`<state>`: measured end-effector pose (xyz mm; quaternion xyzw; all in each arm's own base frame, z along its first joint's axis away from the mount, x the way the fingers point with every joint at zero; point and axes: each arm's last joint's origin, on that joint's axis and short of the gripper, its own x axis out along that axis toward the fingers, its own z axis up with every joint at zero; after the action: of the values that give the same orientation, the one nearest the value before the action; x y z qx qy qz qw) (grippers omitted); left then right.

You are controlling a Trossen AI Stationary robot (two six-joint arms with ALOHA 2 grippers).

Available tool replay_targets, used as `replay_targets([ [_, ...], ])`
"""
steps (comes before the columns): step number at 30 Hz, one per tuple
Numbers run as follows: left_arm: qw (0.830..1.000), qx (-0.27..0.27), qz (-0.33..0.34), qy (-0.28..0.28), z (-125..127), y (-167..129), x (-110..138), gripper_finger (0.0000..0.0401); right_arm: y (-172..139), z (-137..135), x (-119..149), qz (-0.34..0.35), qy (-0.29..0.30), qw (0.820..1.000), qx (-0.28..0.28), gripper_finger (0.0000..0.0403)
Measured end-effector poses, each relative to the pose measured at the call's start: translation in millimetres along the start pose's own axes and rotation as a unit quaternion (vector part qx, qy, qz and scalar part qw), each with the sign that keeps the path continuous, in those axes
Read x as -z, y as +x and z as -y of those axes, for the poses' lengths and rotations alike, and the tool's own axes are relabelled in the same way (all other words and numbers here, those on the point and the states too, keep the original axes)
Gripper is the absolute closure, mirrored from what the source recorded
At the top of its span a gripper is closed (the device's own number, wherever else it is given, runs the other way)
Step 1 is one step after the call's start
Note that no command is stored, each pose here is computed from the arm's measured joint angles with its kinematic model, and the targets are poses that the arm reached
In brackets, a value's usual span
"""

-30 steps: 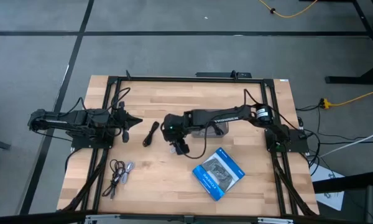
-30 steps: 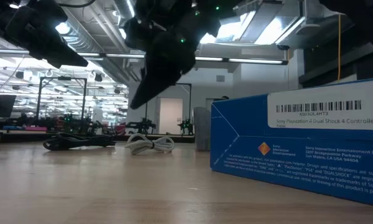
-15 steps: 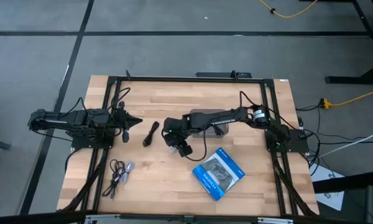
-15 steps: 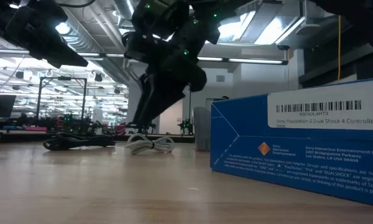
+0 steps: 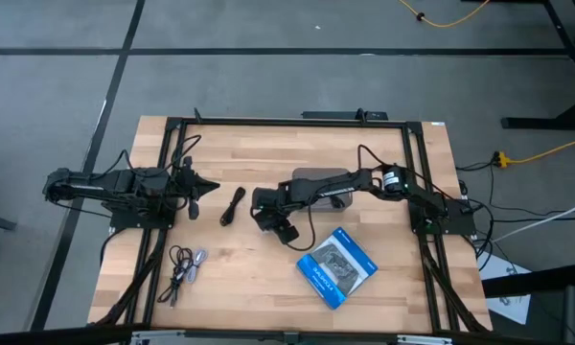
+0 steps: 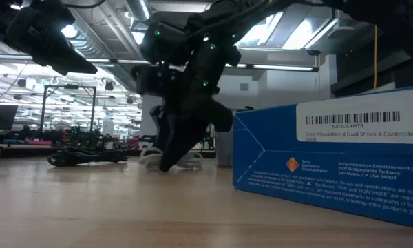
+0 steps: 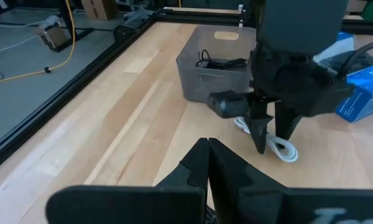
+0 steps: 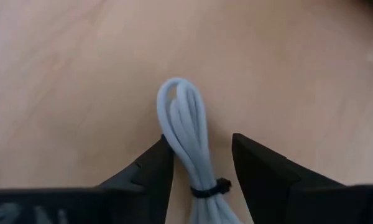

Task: Pick and place USB-C Cables
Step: Put the white charger cable into the gray bin

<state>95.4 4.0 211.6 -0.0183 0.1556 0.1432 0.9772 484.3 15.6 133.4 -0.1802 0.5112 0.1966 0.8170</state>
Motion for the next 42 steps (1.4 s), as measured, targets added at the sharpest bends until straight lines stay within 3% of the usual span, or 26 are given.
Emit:
replay_targets([
  [5,1.0,0.0,-0.002,0.001,0,0,0,0.0401,3,2,1,-0.016,0.002,0.999,0.028,0.0264],
  [10,1.0,0.0,-0.002,0.001,0,0,0,0.0401,3,2,1,-0.017,0.049,0.998,0.03,0.0363],
  [18,1.0,0.0,-0.002,0.001,0,0,0,0.0401,-7,-1,-3,-0.02,0.091,0.995,0.038,0.0365],
  [25,1.0,0.0,-0.004,0.002,0,0,1,0.0401,-74,12,-47,0.074,0.119,0.986,0.087,0.0365],
  [31,1.0,-0.001,-0.005,0.002,0,0,1,0.0401,-122,17,-44,-0.034,0.154,0.976,0.154,0.0365],
  [34,1.0,-0.002,-0.005,0.002,0,0,1,0.0401,-127,19,-32,-0.093,0.191,0.963,0.168,0.0365],
  [42,1.0,-0.013,-0.004,0.002,-1,0,1,0.0401,-138,13,9,-0.281,0.297,0.887,0.214,0.0365],
])
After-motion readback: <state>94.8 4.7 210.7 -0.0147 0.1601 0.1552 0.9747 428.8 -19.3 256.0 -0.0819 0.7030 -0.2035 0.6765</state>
